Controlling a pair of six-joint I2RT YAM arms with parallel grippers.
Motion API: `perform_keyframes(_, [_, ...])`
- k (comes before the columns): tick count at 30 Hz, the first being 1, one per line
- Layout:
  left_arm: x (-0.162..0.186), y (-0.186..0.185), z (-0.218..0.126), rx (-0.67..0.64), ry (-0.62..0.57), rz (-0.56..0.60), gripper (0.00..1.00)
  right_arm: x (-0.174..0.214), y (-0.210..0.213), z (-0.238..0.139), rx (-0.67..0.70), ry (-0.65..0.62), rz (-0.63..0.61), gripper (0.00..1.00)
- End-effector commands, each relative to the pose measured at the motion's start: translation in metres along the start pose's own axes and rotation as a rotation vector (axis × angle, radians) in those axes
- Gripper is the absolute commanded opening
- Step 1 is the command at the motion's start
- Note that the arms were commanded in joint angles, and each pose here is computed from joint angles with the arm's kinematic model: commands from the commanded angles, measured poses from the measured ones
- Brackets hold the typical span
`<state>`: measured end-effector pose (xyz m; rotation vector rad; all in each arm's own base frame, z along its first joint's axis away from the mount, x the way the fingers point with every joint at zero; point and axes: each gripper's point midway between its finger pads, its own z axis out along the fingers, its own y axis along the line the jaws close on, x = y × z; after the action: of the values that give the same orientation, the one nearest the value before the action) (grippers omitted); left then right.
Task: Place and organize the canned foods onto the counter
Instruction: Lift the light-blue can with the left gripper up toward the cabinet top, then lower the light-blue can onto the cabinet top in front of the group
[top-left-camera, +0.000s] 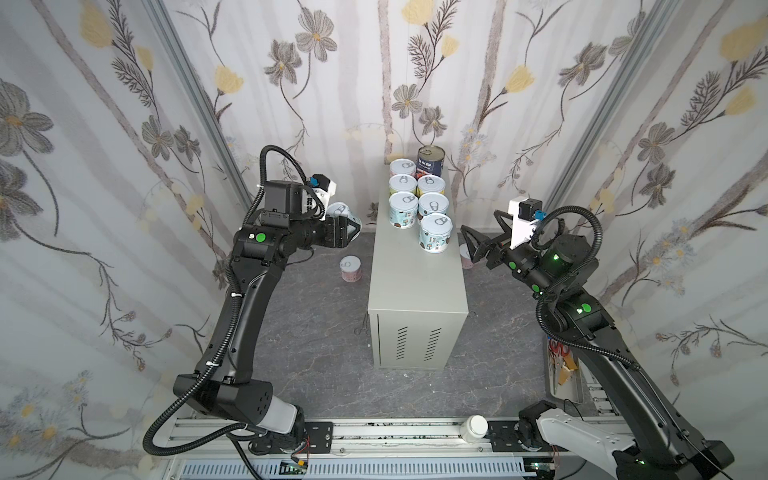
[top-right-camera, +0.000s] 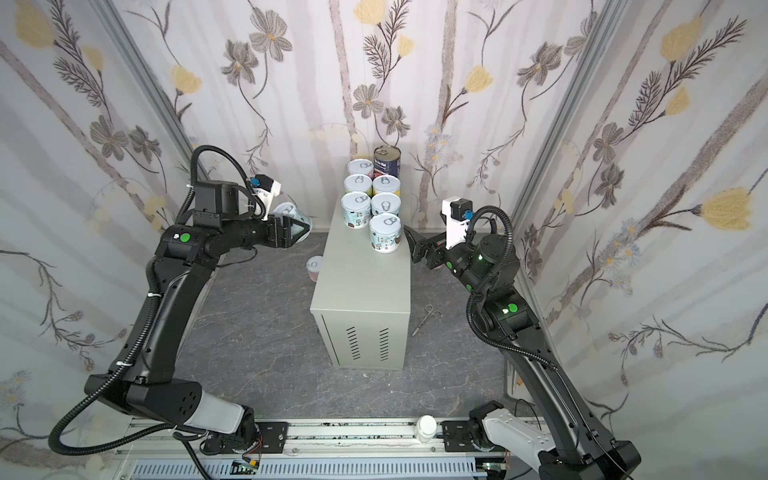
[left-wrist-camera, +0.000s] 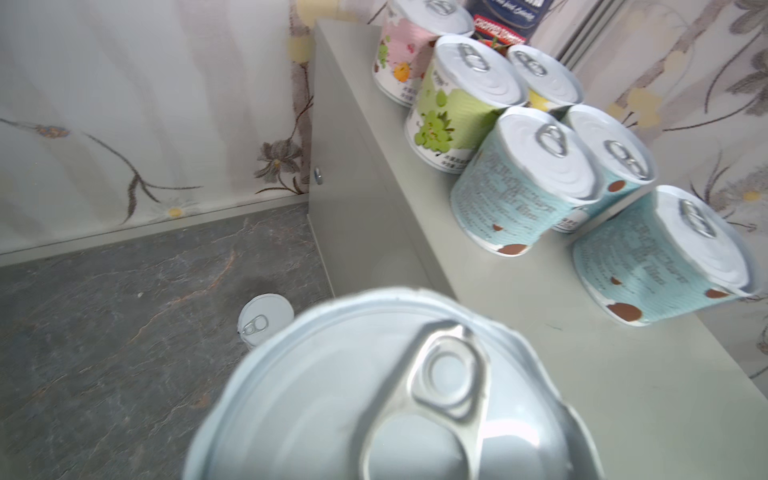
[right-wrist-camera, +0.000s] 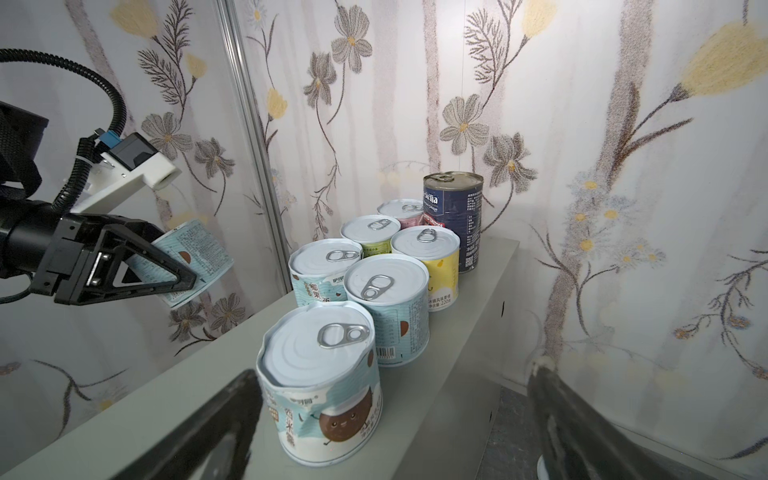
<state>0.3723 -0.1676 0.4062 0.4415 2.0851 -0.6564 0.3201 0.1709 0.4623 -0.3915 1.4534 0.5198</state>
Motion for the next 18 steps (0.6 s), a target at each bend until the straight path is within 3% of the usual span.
perform_keyframes(1, [0.000, -0.021, 0.003, 0.035, 0.022, 0.086, 0.58, -0.003, 0.004, -0.003, -0.020, -0.017, -0.004, 1.00])
perform_keyframes(8, [0.011, -0.051, 0.014, 0.041, 0.062, 0.197, 0.58, 0.001, 0.007, -0.007, -0.034, -0.012, -0.004, 1.00])
perform_keyframes(18, [0.019, -0.080, 0.034, 0.092, 0.106, 0.261, 0.58, 0.000, 0.010, -0.012, -0.048, -0.021, -0.004, 1.00])
